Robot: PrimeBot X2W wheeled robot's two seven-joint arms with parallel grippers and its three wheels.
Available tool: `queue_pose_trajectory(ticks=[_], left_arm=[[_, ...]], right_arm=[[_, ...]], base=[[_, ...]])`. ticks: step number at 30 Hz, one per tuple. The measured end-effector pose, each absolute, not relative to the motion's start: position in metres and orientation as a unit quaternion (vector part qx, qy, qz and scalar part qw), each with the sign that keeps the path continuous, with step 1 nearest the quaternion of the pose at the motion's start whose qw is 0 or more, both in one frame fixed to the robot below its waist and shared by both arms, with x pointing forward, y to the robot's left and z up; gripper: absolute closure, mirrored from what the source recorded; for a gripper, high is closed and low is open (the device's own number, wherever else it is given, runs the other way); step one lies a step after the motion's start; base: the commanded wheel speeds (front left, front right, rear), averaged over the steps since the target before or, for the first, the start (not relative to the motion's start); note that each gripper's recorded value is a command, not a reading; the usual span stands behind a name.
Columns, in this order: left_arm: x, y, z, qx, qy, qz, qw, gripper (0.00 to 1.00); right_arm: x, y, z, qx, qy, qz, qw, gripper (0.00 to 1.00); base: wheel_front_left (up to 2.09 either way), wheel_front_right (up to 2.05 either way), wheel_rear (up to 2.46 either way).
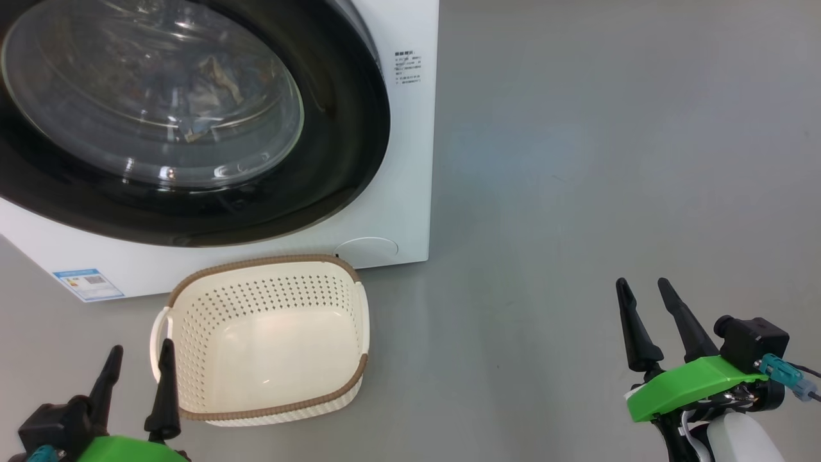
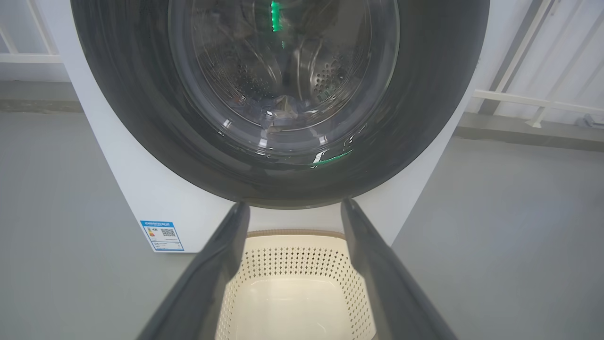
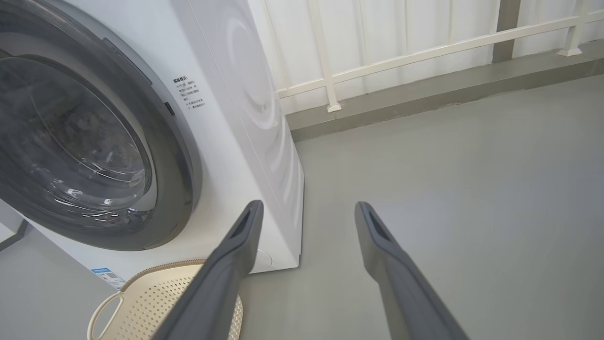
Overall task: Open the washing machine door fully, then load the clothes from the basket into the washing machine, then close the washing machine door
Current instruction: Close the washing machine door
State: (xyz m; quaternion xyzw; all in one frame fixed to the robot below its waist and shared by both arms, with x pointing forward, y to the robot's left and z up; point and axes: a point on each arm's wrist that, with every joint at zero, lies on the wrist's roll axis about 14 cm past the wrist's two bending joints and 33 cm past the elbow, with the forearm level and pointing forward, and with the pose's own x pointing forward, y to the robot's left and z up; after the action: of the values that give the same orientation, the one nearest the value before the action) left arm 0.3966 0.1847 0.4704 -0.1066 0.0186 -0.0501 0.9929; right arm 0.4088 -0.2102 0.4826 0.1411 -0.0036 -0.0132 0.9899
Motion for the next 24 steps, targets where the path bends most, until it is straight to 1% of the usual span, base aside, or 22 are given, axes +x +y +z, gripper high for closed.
queue_pose_trajectory(ticks=[24], left_arm=[[0.3913,0.1932,0.461,-0.083,0.032,-0.039,0.995,0.0]], right_arm=[[0.4089,-0.209,0.4798,0.144,-0.001,-0.014,0.99,0.0]], base=[[0.0,0.0,0.0]])
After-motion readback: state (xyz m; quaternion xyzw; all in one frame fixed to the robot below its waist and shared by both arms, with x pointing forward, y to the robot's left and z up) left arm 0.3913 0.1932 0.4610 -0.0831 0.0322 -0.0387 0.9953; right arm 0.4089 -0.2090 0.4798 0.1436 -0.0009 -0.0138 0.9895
